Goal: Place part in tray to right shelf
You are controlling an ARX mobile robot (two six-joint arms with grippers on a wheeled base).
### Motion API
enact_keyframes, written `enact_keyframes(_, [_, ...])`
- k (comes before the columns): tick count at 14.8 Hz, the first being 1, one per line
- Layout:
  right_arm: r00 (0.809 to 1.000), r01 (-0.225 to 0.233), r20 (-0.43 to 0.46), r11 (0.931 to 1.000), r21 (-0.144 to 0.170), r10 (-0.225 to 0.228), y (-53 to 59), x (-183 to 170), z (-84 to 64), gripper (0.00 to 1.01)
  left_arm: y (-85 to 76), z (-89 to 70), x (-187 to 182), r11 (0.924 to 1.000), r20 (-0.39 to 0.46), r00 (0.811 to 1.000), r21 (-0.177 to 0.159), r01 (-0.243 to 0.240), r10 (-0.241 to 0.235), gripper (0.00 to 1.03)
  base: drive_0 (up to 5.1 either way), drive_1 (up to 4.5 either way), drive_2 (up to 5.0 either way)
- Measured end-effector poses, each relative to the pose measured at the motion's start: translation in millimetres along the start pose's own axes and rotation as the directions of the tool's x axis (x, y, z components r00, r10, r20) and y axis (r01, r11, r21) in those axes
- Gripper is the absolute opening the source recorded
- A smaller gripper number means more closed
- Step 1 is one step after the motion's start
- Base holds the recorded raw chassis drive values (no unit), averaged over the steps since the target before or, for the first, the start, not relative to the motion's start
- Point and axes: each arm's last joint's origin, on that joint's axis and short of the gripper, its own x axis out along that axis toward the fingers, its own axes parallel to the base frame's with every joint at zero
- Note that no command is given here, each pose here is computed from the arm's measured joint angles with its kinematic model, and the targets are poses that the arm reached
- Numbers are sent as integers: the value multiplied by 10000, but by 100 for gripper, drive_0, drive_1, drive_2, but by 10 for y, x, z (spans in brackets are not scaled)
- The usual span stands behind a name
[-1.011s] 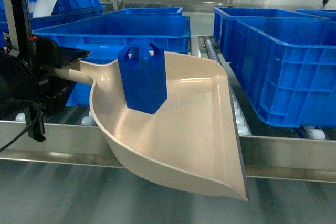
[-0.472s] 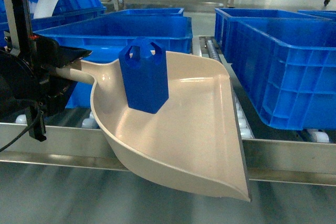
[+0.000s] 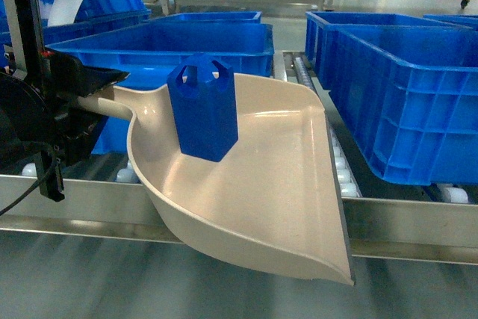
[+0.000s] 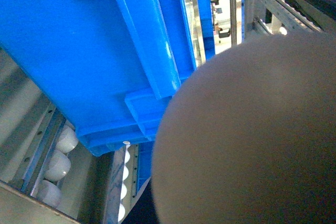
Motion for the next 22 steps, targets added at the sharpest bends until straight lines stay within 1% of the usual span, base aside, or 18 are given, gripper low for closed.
enact_keyframes(22, [10000,0,0,10000,0,0,0,0,0,98,0,0,0,10000,1,10000,4,4,-4,16,0,0,0])
